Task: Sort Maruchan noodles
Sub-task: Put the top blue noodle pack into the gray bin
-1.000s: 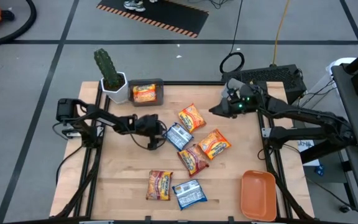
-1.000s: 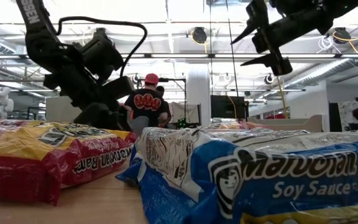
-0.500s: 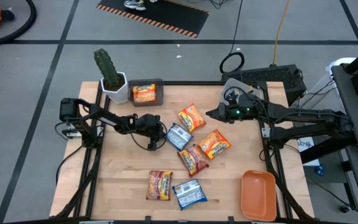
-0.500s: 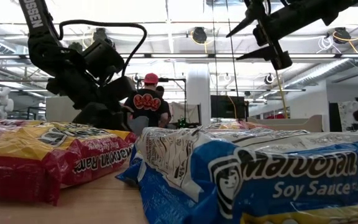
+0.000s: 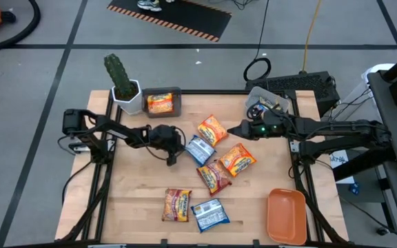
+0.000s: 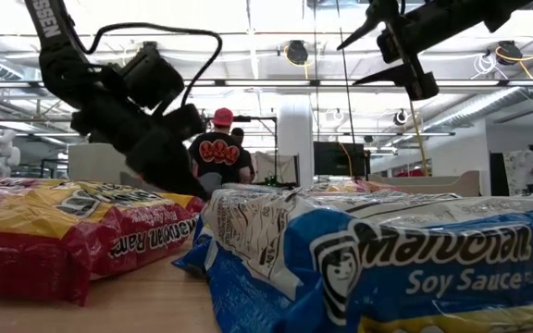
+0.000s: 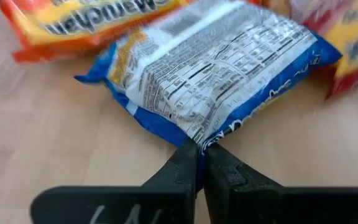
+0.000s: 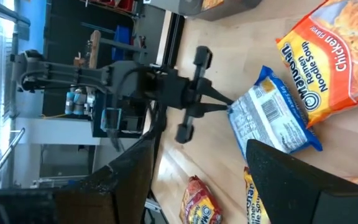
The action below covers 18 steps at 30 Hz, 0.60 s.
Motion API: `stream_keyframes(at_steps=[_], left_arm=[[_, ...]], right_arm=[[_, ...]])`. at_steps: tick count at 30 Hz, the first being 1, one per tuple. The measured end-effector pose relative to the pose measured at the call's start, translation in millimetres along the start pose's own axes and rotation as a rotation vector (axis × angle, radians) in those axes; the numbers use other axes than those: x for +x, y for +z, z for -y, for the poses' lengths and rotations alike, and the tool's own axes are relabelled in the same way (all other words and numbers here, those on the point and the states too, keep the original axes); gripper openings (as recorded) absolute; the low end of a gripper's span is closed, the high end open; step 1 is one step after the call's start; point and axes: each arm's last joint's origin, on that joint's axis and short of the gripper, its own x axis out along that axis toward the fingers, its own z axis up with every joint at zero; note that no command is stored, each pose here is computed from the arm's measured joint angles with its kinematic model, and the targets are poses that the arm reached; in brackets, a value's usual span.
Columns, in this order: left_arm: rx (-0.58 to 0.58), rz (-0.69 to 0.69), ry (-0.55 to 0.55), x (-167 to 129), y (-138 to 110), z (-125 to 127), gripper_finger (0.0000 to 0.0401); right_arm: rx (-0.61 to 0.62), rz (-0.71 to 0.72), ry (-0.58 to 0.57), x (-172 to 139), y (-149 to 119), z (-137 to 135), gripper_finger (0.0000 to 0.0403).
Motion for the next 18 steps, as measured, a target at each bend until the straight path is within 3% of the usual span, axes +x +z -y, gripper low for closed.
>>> stream_keyframes(at_steps=[11, 18], left_arm=[[-0.227, 0.159, -0.014, -28.2, 29.2, 3.4, 0.0015], [-0.369, 0.224, -0.023, -41.6, 39.8, 5.2, 0.0015]], right_arm=[[-0.043, 0.05, 0.073, -0.3, -0.9, -8.5, 0.0251], [-0.178, 0.104, 0.164, -1.9, 4.3, -17.8, 0.0251]])
